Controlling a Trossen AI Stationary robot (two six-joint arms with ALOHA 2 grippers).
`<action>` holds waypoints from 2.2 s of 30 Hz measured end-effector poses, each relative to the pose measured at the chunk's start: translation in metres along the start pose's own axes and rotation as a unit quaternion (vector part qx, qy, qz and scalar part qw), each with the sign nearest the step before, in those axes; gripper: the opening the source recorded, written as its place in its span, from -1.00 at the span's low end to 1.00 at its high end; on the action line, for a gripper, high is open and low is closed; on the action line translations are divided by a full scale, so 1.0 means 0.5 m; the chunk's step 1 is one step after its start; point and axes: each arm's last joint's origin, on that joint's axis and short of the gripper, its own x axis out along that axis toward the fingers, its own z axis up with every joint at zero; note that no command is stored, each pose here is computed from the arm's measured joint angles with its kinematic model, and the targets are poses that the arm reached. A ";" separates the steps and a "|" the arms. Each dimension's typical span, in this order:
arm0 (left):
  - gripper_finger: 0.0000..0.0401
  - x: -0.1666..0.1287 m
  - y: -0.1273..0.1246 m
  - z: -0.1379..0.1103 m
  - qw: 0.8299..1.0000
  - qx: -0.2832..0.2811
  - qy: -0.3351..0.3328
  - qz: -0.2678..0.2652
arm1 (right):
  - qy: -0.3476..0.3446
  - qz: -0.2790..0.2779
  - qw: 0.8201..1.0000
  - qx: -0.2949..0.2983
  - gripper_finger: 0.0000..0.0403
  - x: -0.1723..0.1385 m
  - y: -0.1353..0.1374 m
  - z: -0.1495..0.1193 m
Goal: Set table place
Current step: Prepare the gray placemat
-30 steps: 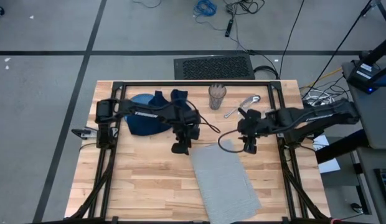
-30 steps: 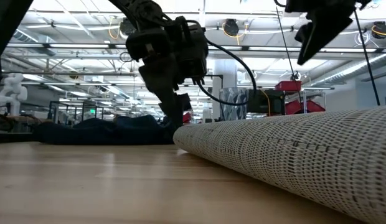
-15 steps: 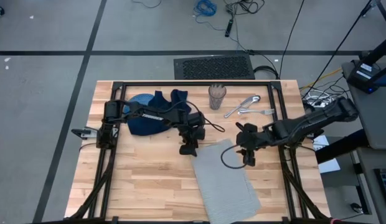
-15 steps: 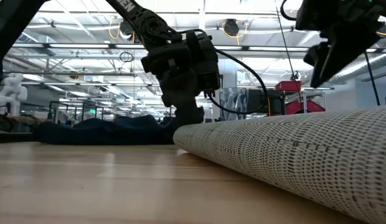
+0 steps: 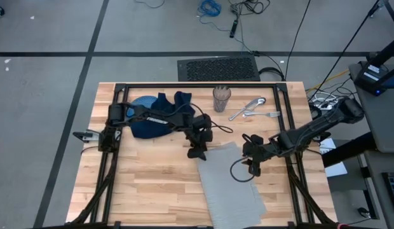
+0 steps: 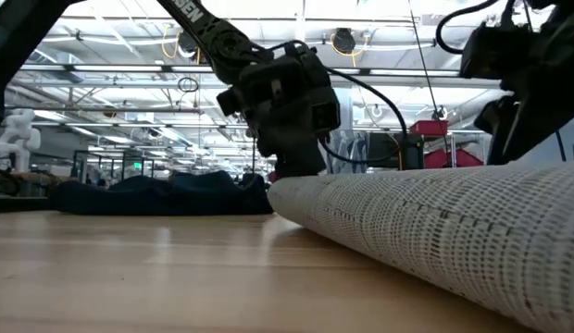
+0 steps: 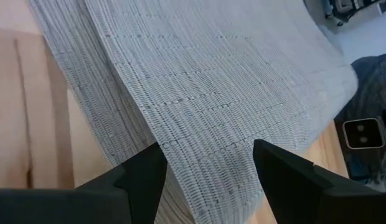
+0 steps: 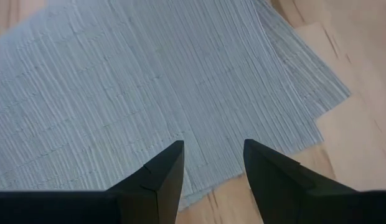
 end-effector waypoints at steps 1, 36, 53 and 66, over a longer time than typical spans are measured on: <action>0.07 0.007 0.002 -0.003 1.000 -0.001 0.004 -0.001 | -0.004 0.000 1.000 0.001 -0.24 0.000 0.002 0.000; -1.00 -0.059 -0.078 0.017 0.987 0.142 0.062 0.039 | 0.070 -0.067 0.995 0.006 -0.24 0.085 0.032 -0.049; -1.00 -0.060 -0.083 0.015 0.981 0.169 0.073 0.067 | 0.028 0.003 0.998 -0.047 -0.24 0.120 0.075 -0.046; -1.00 -0.061 -0.078 0.009 0.977 0.162 0.091 0.104 | 0.023 0.021 0.998 -0.045 -0.24 0.084 0.072 -0.038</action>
